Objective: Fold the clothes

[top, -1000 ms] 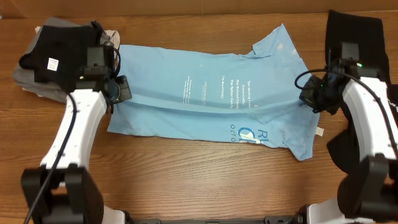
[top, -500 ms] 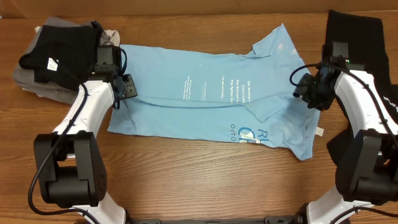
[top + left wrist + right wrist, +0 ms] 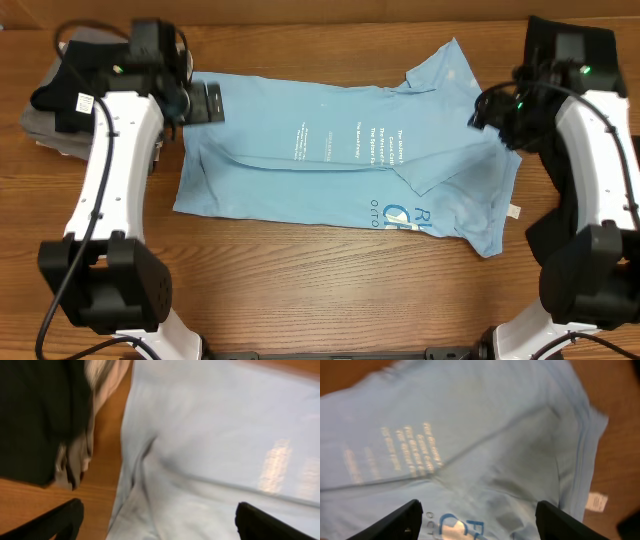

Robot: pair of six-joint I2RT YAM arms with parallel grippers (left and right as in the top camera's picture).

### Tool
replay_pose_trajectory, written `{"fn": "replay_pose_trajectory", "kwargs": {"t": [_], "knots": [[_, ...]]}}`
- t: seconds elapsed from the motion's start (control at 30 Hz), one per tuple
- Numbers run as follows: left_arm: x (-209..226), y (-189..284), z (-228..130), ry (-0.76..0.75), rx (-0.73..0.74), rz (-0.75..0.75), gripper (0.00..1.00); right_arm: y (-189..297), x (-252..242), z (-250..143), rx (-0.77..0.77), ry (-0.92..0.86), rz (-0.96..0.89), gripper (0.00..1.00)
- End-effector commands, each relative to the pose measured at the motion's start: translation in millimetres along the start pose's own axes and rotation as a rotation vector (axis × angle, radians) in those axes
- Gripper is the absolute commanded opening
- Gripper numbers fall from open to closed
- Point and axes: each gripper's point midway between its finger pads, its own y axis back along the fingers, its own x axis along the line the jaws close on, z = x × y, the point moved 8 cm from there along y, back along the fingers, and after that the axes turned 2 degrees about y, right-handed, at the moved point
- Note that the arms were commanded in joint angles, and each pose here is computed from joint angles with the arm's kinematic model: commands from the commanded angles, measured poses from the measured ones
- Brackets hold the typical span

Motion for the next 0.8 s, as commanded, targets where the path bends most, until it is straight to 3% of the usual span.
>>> {"fn": "replay_pose_trajectory", "kwargs": {"t": [0.0,0.17,0.3,0.57,0.77], "knots": [[-17.6,51.4,26.2,-0.073,-0.119,-0.125,1.0,55.5,24.5,11.8,-0.129,0.126,0.08,0.8],[-21.7,98.9,49.4,-0.103,-0.272,-0.117,1.0,100.7,43.5,22.5,-0.257,0.178,0.108,0.87],[-18.9,108.7,60.3,-0.102,-0.334,-0.103,1.0,112.5,51.6,24.2,-0.293,0.199,0.133,0.87],[-17.3,83.8,72.4,-0.095,-0.329,-0.088,1.0,110.4,54.4,20.6,-0.265,0.223,0.169,0.88],[-29.5,33.4,91.1,-0.125,-0.321,-0.122,1.0,106.7,54.7,24.8,-0.27,0.227,0.17,0.88]]}}
